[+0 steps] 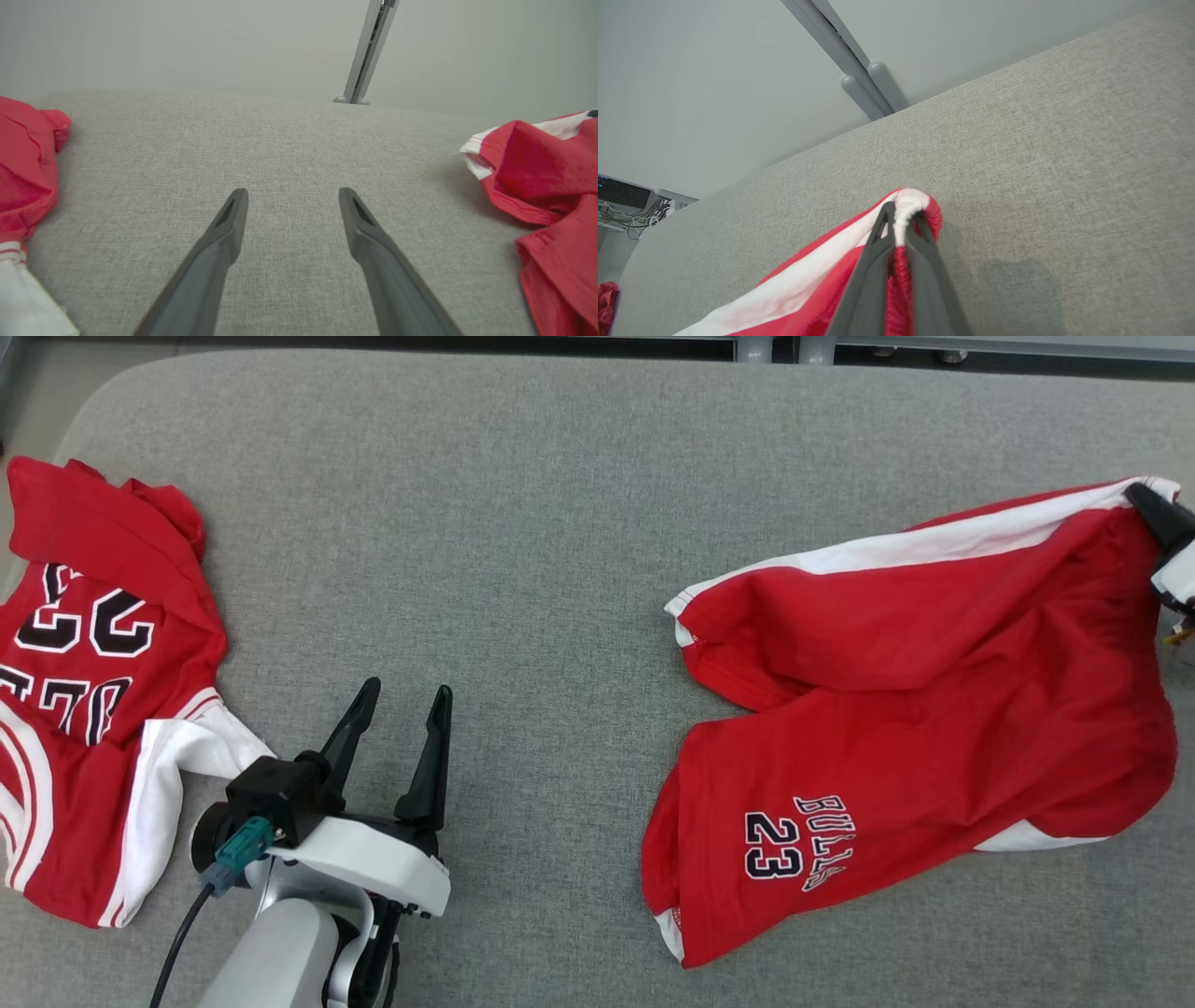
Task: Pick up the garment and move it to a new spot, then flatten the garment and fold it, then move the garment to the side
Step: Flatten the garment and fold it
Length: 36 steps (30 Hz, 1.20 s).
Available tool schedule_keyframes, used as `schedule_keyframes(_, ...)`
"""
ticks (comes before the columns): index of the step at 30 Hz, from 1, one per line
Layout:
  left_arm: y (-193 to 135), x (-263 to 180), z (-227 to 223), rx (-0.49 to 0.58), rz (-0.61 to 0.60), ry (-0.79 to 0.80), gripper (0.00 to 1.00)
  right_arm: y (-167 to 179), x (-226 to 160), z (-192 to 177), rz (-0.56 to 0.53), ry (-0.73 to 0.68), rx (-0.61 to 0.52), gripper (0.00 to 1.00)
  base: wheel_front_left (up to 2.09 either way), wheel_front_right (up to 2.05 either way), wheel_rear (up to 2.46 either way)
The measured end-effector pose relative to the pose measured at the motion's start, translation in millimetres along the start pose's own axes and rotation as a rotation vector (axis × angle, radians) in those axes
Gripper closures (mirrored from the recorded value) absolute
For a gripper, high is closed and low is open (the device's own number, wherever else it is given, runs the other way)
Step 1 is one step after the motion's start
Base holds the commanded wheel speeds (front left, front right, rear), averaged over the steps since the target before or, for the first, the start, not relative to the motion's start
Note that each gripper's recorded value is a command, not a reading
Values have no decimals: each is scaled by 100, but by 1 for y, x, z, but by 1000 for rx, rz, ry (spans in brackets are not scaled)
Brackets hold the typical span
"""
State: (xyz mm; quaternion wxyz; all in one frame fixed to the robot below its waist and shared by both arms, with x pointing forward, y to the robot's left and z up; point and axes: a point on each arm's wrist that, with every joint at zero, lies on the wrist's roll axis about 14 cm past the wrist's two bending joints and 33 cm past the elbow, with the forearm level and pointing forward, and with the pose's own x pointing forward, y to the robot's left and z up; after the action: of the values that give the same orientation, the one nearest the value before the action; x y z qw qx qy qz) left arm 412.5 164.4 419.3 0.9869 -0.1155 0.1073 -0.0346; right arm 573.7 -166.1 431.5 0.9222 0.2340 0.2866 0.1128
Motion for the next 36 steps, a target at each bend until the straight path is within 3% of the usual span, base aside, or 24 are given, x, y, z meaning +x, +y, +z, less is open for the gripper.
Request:
schedule_keyframes(3, 1, 9, -2, 10, -6, 9, 0, -6, 15, 6, -22, -4, -10, 98, 0, 0, 0)
schedule_keyframes(4, 2, 12, -3, 13, -6, 11, 0, -8, 18, 5, -32, -5, -10, 56, 0, 0, 0)
schedule_keyframes(5, 3, 13, -3, 14, -5, 13, 0, -8, 22, 5, -33, -6, -5, 0, 0, 0, 0)
schedule_keyframes(11, -1, 12, -3, 22, -13, 13, 0, 12, 23, -3, 11, -26, -34, 0, 0, 0, 0)
schedule_keyframes(20, -24, 2, 17, 14, -78, -22, 0, 30, -36, -6, 77, -154, -121, 0, 0, 0, 0)
schedule_keyframes(28, -79, -5, 8, -33, -261, 148, 0, 24, -99, -18, 82, -234, -126, 0, 0, 0, 0)
schedule_keyframes(36, -136, -19, -19, -5, -437, 387, 0, -12, -152, -36, -2, -301, -95, 0, 0, 0, 0)
